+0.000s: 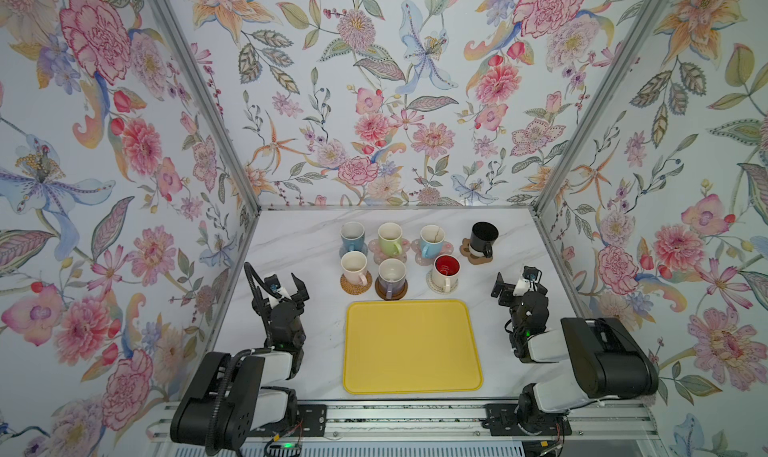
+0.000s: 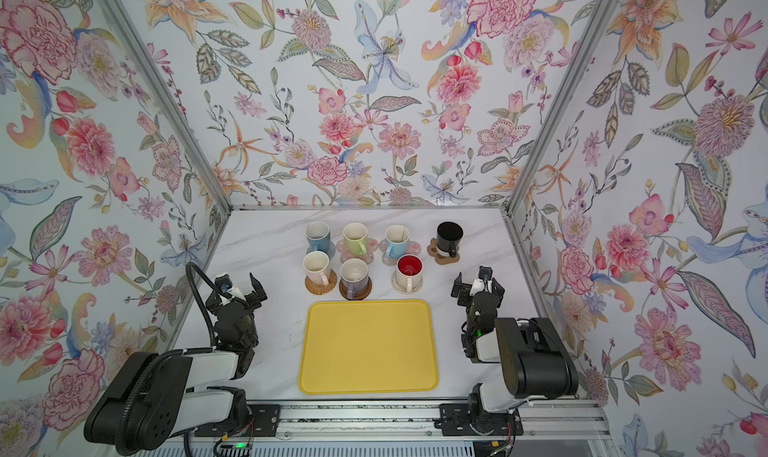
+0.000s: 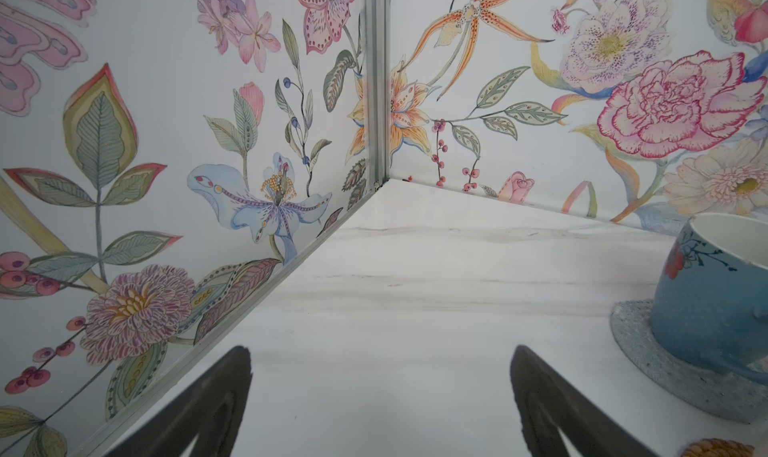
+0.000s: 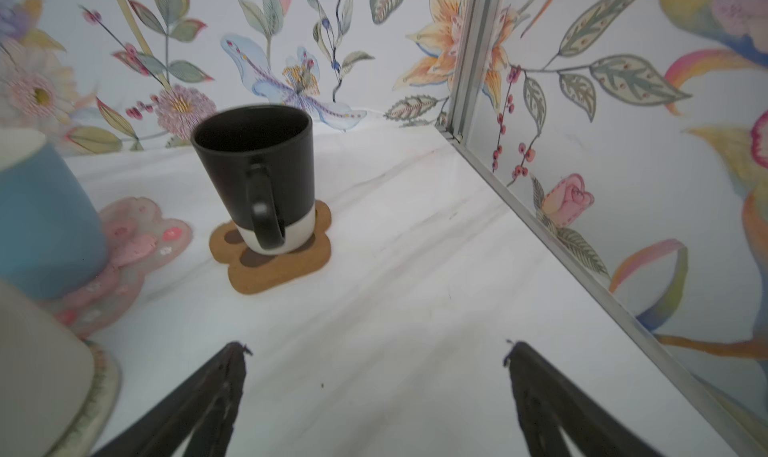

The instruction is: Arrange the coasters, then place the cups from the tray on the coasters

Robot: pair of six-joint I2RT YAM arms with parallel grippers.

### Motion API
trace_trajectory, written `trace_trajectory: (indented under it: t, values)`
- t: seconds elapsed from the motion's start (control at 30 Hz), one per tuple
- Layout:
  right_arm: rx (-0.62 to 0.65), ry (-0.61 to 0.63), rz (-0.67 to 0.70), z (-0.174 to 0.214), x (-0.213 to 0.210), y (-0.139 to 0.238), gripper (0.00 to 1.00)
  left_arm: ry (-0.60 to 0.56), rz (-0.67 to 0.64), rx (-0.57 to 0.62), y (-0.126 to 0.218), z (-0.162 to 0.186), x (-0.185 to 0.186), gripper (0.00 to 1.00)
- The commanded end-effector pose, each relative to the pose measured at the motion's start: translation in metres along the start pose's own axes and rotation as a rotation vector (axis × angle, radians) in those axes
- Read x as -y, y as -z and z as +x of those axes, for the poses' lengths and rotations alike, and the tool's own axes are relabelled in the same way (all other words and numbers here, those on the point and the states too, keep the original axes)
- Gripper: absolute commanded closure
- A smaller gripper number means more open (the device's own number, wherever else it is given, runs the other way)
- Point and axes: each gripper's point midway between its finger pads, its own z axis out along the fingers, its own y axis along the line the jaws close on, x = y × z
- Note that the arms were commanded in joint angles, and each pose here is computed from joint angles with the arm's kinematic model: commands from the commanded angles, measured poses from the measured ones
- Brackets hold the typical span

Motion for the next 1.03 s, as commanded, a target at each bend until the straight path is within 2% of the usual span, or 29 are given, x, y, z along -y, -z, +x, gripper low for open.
trace_trajectory:
  t: [0.0,0.07,0.23,0.3,0.37,0.43,0.8,1.0]
  values:
    - [0.083,-0.018,-0.026,-0.029,0.0,-0.002,0.01,0.006,0.023,0.067,-0.003,-0.003,0.001,0.01]
    - [0.083,-0.038,0.019,-0.031,0.009,-0.01,0.01,-0.02,0.094,0.086,-0.003,-0.004,0.014,0.01]
    - [0.033,-0.059,0.015,-0.028,0.011,-0.019,0.01,-0.087,0.108,-0.022,-0.03,0.017,0.031,0.01]
    - [0.029,-0.063,0.026,-0.027,0.013,-0.019,0.01,-0.1,0.113,-0.114,-0.043,0.021,0.038,0.01]
    - [0.028,-0.07,0.042,-0.028,0.015,-0.02,0.01,-0.06,0.108,-0.063,-0.044,0.013,0.032,0.01]
    - [0.039,-0.067,0.052,-0.028,0.016,-0.018,0.01,-0.071,0.109,-0.086,-0.044,0.022,0.032,0.01]
    - [0.008,-0.077,0.011,-0.026,0.013,-0.024,0.01,-0.073,0.111,-0.08,-0.044,0.021,0.032,0.01]
    - [0.064,-0.057,0.008,-0.029,0.01,-0.012,0.01,-0.072,0.11,-0.079,-0.044,0.02,0.032,0.01]
